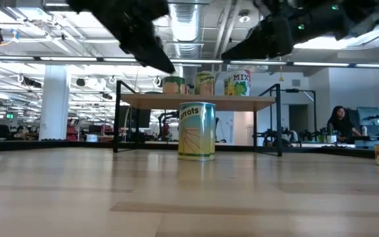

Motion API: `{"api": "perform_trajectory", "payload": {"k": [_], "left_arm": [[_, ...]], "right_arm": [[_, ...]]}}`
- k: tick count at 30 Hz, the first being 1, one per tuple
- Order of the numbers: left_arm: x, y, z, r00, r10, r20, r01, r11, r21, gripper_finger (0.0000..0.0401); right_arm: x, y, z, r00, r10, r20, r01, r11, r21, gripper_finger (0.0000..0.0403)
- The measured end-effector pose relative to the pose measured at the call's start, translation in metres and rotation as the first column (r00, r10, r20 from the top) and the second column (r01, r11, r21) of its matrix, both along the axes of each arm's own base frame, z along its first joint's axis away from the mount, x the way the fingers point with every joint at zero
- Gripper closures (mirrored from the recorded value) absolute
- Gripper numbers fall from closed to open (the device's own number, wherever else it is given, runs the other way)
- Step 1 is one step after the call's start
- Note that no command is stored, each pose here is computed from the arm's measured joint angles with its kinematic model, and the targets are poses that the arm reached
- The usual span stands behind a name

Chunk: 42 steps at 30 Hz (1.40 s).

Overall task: Pick and place cans onto a shelf
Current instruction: Put the canned carrots on the shelf

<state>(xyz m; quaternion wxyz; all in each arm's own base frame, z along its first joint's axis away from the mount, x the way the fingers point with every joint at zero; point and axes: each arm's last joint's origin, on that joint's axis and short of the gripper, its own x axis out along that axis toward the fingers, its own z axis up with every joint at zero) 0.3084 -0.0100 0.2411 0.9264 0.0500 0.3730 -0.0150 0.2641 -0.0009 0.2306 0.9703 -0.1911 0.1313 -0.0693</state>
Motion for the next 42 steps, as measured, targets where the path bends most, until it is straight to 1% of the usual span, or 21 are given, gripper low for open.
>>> {"api": "perform_trajectory", "payload": {"k": [3, 5, 7, 11, 13, 16, 18, 19, 20, 21, 22, 23, 24, 26, 27, 28, 30, 34, 36, 37, 42], "left_arm": [[-0.028, 0.0, 0.003, 0.988, 0.039, 0.151, -0.031, 0.998, -0.057, 0.0336], [-0.047, 0.001, 0.002, 0.971, 0.066, 0.229, -0.049, 0.996, -0.079, 0.0344], [-0.063, 0.001, 0.002, 0.945, 0.096, 0.313, -0.07, 0.993, -0.092, 0.0352], [-0.097, 0.002, -0.006, 0.903, 0.138, 0.408, -0.101, 0.989, -0.111, 0.0364], [-0.111, 0.003, -0.009, 0.877, 0.151, 0.455, -0.1, 0.986, -0.135, 0.0369], [-0.128, 0.004, -0.017, 0.844, 0.177, 0.507, -0.107, 0.981, -0.164, 0.0375], [-0.138, 0.006, -0.023, 0.833, 0.197, 0.517, -0.127, 0.978, -0.167, 0.0378], [-0.141, 0.006, -0.024, 0.819, 0.205, 0.536, -0.133, 0.976, -0.169, 0.038], [-0.143, 0.006, -0.025, 0.808, 0.209, 0.551, -0.135, 0.976, -0.173, 0.0381], [-0.147, 0.007, -0.029, 0.81, 0.211, 0.548, -0.138, 0.976, -0.171, 0.0382], [-0.149, 0.007, -0.032, 0.813, 0.214, 0.542, -0.144, 0.975, -0.168, 0.0383], [-0.149, 0.007, -0.031, 0.805, 0.214, 0.554, -0.142, 0.975, -0.171, 0.0383], [-0.15, 0.007, -0.031, 0.8, 0.216, 0.56, -0.142, 0.975, -0.172, 0.0383], [-0.152, 0.007, -0.035, 0.805, 0.223, 0.55, -0.155, 0.974, -0.168, 0.0383], [-0.152, 0.008, -0.034, 0.797, 0.227, 0.56, -0.158, 0.973, -0.17, 0.0383], [-0.152, 0.008, -0.036, 0.8, 0.228, 0.555, -0.16, 0.973, -0.168, 0.0383], [-0.152, 0.008, -0.039, 0.805, 0.23, 0.547, -0.165, 0.972, -0.165, 0.0383], [-0.153, 0.008, -0.039, 0.804, 0.23, 0.548, -0.165, 0.972, -0.166, 0.0384], [-0.153, 0.008, -0.039, 0.803, 0.23, 0.55, -0.165, 0.972, -0.166, 0.0384], [-0.153, 0.008, -0.039, 0.801, 0.23, 0.552, -0.164, 0.972, -0.167, 0.0384], [-0.153, 0.008, -0.039, 0.802, 0.23, 0.551, -0.164, 0.972, -0.166, 0.0384]], "right_arm": [[0.017, 0.003, -0.001, 0.994, 0.014, -0.108, -0.005, 0.997, 0.08, 0.039], [0.03, 0.006, -0.003, 0.982, 0.007, -0.191, 0.016, 0.993, 0.118, 0.0375], [0.041, 0.011, -0.006, 0.964, 0.01, -0.267, 0.029, 0.989, 0.143, 0.0353], [0.061, 0.021, -0.007, 0.928, 0.014, -0.373, 0.053, 0.984, 0.17, 0.03], [0.073, 0.025, -0.005, 0.915, -0.006, -0.404, 0.082, 0.982, 0.17, 0.0272], [0.085, 0.029, -0.006, 0.872, -0.041, -0.488, 0.129, 0.981, 0.147, 0.0236], [0.092, 0.031, -0.009, 0.84, -0.054, -0.54, 0.14, 0.983, 0.119, 0.022], [0.095, 0.032, -0.011, 0.823, -0.06, -0.564, 0.142, 0.985, 0.102, 0.0215], [0.099, 0.033, -0.011, 0.818, -0.057, -0.572, 0.136, 0.986, 0.096, 0.0212], [0.1, 0.034, -0.013, 0.805, -0.057, -0.591, 0.136, 0.987, 0.09, 0.021], [0.103, 0.033, -0.016, 0.788, -0.063, -0.613, 0.139, 0.987, 0.077, 0.0211], [0.109, 0.033, -0.016, 0.79, -0.066, -0.61, 0.139, 0.988, 0.073, 0.0214], [0.11, 0.033, -0.019, 0.776, -0.079, -0.626, 0.147, 0.988, 0.058, 0.0218], [0.111, 0.032, -0.026, 0.736, -0.112, -0.668, 0.153, 0.988, 0.003, 0.0231], [0.115, 0.032, -0.026, 0.737, -0.115, -0.666, 0.146, 0.989, -0.01, 0.024], [0.116, 0.031, -0.027, 0.731, -0.117, -0.673, 0.143, 0.99, -0.017, 0.0251], [0.117, 0.031, -0.031, 0.715, -0.112, -0.69, 0.129, 0.991, -0.026, 0.0277], [0.117, 0.03, -0.033, 0.698, -0.118, -0.706, 0.11, 0.992, -0.057, 0.0344], [0.116, 0.03, -0.033, 0.694, -0.104, -0.712, 0.085, 0.994, -0.063, 0.0378], [0.116, 0.03, -0.03, 0.697, -0.099, -0.71, 0.074, 0.995, -0.066, 0.0388], [0.104, 0.031, -0.008, 0.702, -0.053, -0.71, 0.025, 0.998, -0.049, 0.0388]]}}
